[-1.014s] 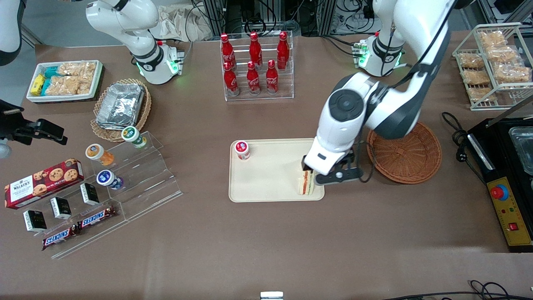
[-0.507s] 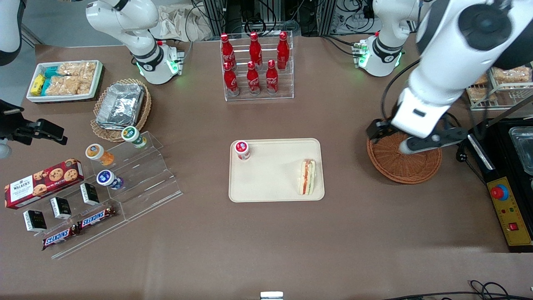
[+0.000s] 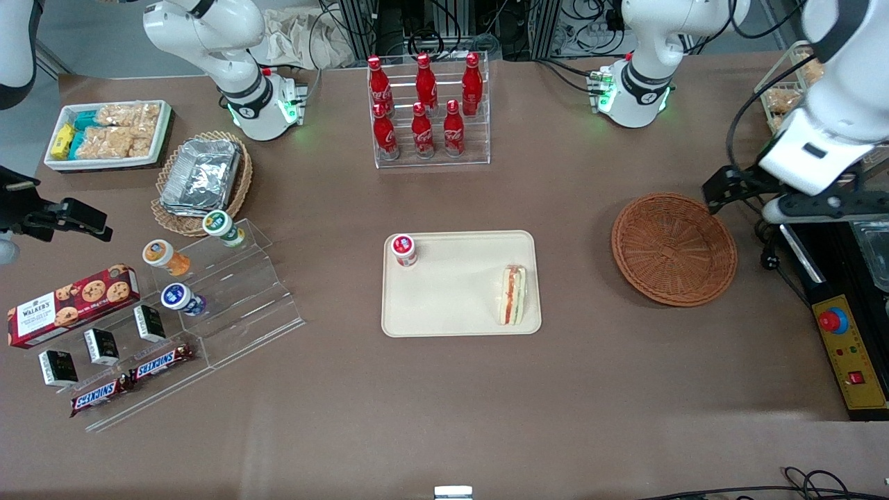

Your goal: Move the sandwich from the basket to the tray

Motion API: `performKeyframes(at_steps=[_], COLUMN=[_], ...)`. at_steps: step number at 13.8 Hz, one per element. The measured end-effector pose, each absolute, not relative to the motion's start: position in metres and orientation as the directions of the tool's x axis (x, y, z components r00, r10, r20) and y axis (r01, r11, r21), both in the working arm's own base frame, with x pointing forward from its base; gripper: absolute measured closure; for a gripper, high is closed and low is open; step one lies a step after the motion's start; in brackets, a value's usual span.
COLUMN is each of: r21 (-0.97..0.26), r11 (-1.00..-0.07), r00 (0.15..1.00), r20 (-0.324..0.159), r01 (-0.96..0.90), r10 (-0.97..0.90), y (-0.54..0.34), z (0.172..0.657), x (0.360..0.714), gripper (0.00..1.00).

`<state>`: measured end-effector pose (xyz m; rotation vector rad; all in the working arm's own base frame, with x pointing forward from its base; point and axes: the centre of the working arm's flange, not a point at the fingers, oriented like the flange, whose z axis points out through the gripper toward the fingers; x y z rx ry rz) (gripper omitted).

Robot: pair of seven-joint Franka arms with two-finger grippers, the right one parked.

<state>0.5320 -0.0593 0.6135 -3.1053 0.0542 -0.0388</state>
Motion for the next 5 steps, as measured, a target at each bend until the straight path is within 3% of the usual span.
performKeyframes(at_steps=[5], r21=[-0.030], r11=[-0.998], r00=[0.999], r20=[-0.015], r01=[-0.049], r10=[-0.049], y=[-0.029], z=[0.622], x=[0.518], gripper=[0.00])
